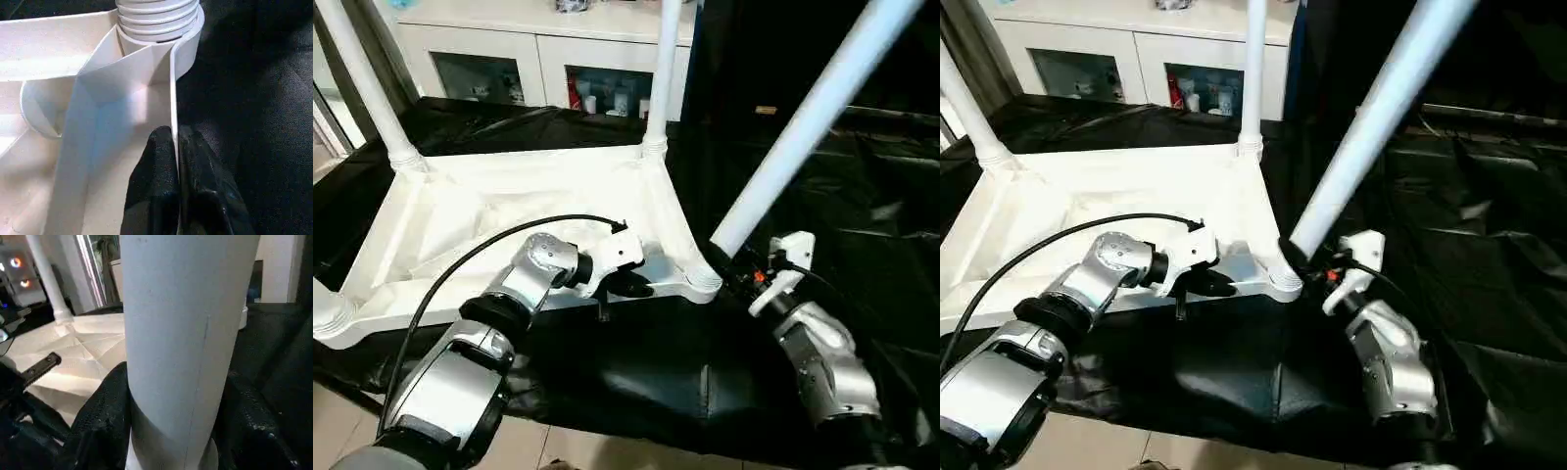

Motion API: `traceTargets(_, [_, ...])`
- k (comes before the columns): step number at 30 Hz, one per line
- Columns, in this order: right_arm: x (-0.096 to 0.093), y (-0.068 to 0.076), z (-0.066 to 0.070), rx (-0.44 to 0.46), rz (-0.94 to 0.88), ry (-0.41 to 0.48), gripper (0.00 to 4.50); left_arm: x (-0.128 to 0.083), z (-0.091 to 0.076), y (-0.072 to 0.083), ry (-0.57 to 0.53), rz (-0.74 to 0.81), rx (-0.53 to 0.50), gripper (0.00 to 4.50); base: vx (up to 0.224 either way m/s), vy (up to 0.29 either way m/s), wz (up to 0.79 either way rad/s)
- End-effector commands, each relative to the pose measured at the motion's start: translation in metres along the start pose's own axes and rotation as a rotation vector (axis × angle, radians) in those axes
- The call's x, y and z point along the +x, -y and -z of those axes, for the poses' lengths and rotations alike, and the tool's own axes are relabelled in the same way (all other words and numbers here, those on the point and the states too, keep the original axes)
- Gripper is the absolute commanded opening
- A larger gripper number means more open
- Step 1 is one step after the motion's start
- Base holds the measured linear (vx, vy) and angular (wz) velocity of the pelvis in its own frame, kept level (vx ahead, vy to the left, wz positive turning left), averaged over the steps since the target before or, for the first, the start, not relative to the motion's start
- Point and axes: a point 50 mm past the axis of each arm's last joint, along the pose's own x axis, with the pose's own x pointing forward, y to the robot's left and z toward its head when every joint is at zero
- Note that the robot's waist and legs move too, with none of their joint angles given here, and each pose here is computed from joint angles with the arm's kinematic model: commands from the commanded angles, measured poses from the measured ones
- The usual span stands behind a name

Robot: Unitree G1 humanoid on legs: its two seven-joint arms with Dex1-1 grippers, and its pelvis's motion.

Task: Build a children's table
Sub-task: Insert table leg to table base

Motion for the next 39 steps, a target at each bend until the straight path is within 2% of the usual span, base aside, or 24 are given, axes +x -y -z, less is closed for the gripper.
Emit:
traceTargets(1, [-0.006,-0.007,0.027,-0.004,-0.069,-0.194,1.87,-0.007,-0.001,-0.009,-0.036,-0.061,0.026,0.00,0.000,0.000,0.00])
traceTargets(8, [-0.001,-0.010,0.022,-0.043,-0.158,-0.244,1.87,-0.006,-0.002,-0.008,-0.037,-0.061,0.039,0.00,0.000,0.000,0.00])
traceTargets(14, [-0.001,-0.006,0.025,0.009,-0.214,-0.324,1.87,-0.005,-0.002,-0.006,-0.022,-0.043,0.059,0.00,0.000,0.000,0.00])
traceTargets(22, [-0.011,-0.002,0.032,0.022,-0.304,-0.385,1.87,-0.006,0.001,0.006,-0.016,0.074,0.136,0.00,0.000,0.000,0.00])
traceTargets(32, [-0.023,-0.011,0.033,0.015,-0.490,-0.426,1.87,-0.018,0.002,0.019,-0.005,0.235,0.154,0.00,0.000,0.000,0.00])
traceTargets(36, [-0.024,-0.010,0.035,0.009,-0.474,-0.428,1.87,-0.017,0.002,0.019,0.006,0.207,0.150,0.00,0.000,0.000,0.00])
traceTargets(39, [-0.022,-0.003,0.040,-0.019,-0.381,-0.431,1.87,-0.014,0.003,0.013,-0.003,0.118,0.144,0.00,0.000,0.000,0.00])
